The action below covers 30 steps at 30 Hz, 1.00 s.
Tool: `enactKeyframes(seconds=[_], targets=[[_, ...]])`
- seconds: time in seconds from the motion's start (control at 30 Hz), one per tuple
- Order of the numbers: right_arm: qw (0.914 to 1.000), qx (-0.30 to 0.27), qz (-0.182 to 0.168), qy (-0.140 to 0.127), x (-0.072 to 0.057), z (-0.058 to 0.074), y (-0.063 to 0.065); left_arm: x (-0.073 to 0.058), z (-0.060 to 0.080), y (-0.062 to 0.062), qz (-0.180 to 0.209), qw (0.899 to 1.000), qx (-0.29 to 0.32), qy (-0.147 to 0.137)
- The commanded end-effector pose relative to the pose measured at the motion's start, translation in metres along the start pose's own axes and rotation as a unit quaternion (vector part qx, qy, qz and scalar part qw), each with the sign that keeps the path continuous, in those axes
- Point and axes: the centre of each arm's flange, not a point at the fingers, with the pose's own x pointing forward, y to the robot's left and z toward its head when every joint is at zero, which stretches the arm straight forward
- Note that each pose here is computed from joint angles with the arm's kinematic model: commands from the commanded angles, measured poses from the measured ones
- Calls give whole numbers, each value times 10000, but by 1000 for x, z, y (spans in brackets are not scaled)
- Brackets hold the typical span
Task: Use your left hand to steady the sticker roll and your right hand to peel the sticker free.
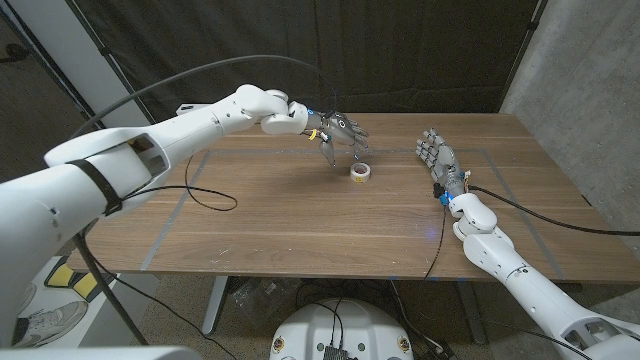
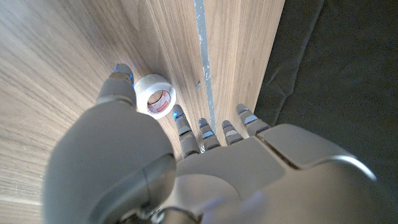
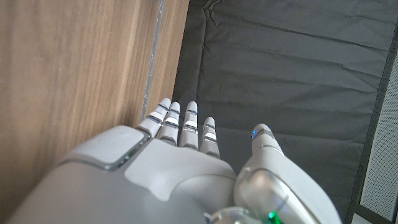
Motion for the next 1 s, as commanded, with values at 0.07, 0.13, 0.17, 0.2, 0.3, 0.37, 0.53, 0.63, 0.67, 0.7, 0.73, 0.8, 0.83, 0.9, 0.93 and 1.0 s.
enactKeyframes(seconds=[0.07,0.13,0.17,0.2,0.3,0.37,0.53,0.63,0.67,0.7,0.73,0.8,0.83,0.9,0.93,1.0], targets=[[10000,10,-18,15,-2,-2,-5,7,5,-4,21,10000,-17,-34],[10000,20,-23,22,-3,-2,-6,9,6,-4,9,10000,-16,-41],[10000,20,-24,25,-3,-2,-7,9,6,-4,1,10000,-9,-48],[10000,22,-28,24,-3,-2,-7,10,7,-5,-8,10000,0,-56],[10000,28,-42,21,-4,-3,-8,12,8,-6,-18,10000,51,-56],[10000,30,-51,22,-5,-3,-9,13,9,-7,-34,10000,43,-47],[10000,36,-70,6,-6,-3,-10,17,8,-9,-88,9999,25,-51],[10000,36,-79,8,-6,-3,-11,19,9,-11,-97,9999,10,-80],[10000,42,-84,7,-6,-3,-11,20,10,-11,-92,9999,6,-92],[10000,41,-91,8,-6,-3,-11,21,11,-11,-87,9999,3,-104],[10000,38,-90,11,-7,-3,-12,21,12,-11,-83,9999,4,-114],[9999,52,-94,6,-7,-4,-12,22,12,-12,-69,9999,-14,-132],[9999,49,-92,6,-7,-4,-12,22,13,-12,-62,9999,-17,-137],[9999,49,-92,1,-7,-4,-12,23,14,-12,-50,9999,-23,-153],[9999,54,-96,-4,-7,-4,-12,23,14,-12,-55,9998,-39,-165],[9999,53,-95,-5,-6,-4,-13,24,15,-13,-63,9998,-28,-181]])
